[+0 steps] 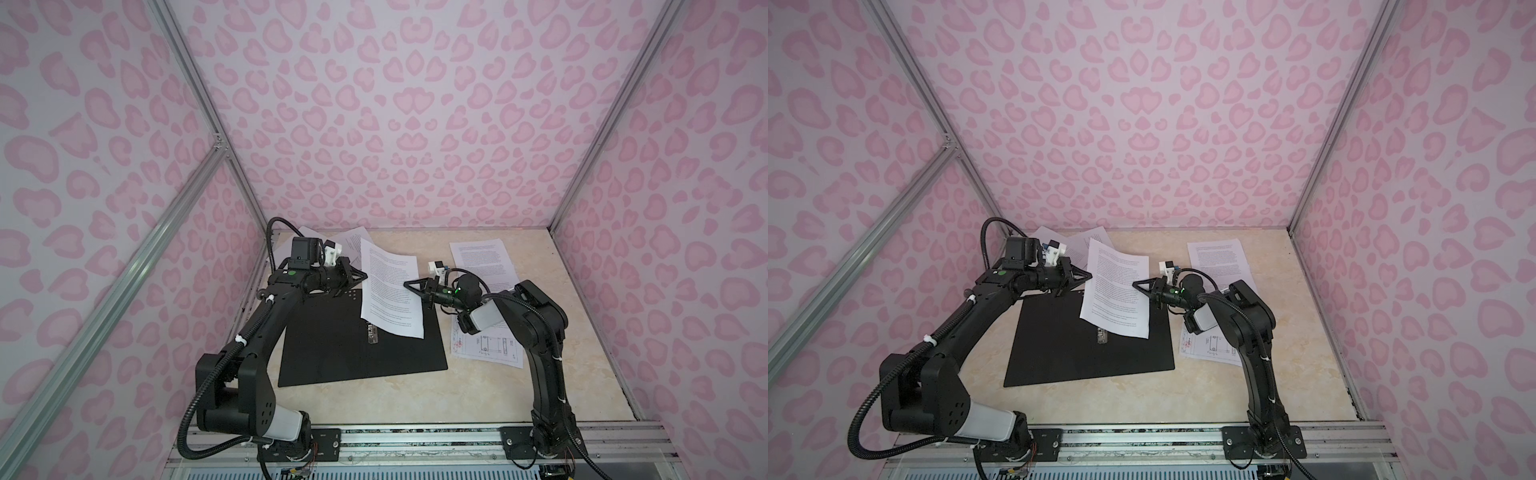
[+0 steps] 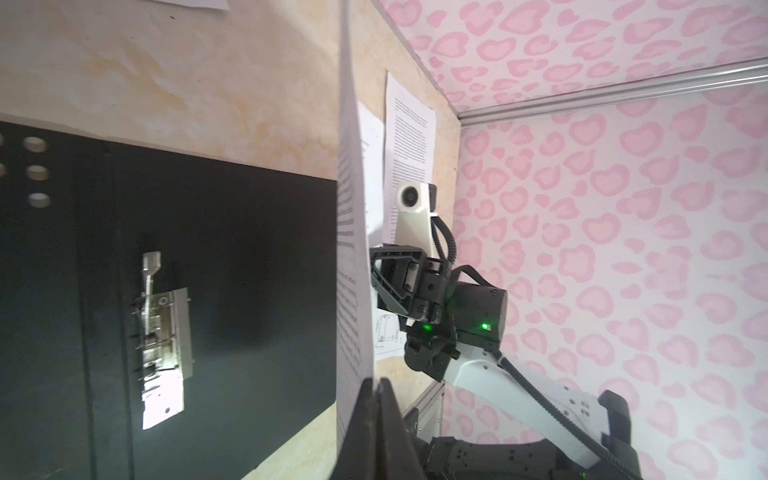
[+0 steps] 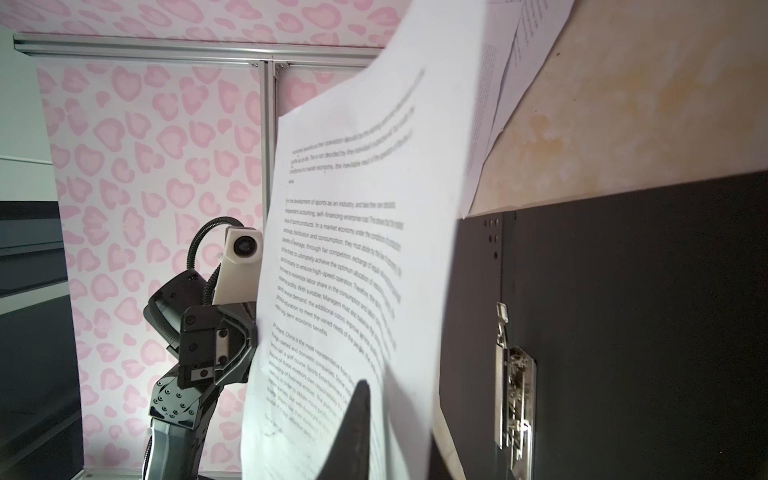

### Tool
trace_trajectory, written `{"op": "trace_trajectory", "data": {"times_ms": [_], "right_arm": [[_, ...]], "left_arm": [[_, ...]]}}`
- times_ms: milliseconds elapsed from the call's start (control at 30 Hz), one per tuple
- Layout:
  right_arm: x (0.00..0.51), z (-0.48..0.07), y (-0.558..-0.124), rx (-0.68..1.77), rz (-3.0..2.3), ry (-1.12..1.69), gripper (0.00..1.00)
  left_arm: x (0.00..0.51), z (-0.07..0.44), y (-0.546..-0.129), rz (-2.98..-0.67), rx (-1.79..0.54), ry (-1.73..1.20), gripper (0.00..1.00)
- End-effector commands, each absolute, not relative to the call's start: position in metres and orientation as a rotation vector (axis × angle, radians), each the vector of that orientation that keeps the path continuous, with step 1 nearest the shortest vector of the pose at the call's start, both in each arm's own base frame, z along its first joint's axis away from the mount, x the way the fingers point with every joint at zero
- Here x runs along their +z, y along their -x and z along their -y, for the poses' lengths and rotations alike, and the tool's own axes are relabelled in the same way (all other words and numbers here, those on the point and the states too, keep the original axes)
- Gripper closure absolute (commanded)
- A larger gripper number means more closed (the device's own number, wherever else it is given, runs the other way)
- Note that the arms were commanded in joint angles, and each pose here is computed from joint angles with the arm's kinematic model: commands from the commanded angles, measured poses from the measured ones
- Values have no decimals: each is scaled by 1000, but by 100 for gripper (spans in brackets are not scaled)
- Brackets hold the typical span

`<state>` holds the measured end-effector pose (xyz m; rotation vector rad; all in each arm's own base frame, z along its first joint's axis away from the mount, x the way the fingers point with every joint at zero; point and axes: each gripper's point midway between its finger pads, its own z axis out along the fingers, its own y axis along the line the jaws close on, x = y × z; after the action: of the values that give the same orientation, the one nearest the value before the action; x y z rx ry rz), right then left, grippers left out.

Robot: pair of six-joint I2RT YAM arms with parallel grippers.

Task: Put the files into the folder
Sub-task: 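Lower the papers onto the folder's clip with both grippers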

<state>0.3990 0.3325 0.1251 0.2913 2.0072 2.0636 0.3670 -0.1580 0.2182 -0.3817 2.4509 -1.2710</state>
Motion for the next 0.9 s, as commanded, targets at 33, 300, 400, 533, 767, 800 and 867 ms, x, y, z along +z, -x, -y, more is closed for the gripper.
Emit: {"op": "trace_trajectory", "data": {"times_ms": [33,300,400,533,767,800,867], "right_arm": [[139,-326,-394,2078,-1972,-255,100],[112,-287,-385,1902,-2191,-309,100],[75,-272,-370,1696,-2428,-293,100],[53,-253,-353,1393,-2643,-148,100],[38,-253,-351,1319,-2721,-41,100],[36,-250,-351,1291,-2737,-31,100],[35,-246,-354,1277,-2738,-26,100]], "left_arm": [[195,112,-372,-2531,-898,492,50],[138,58,-347,-2678,-462,665,1],[110,60,-340,-2734,-507,753,1],[80,62,-338,-2777,-524,833,0],[43,59,-328,-2826,-482,968,2],[40,56,-328,-2827,-461,977,2],[36,54,-325,-2835,-442,995,2]]}}
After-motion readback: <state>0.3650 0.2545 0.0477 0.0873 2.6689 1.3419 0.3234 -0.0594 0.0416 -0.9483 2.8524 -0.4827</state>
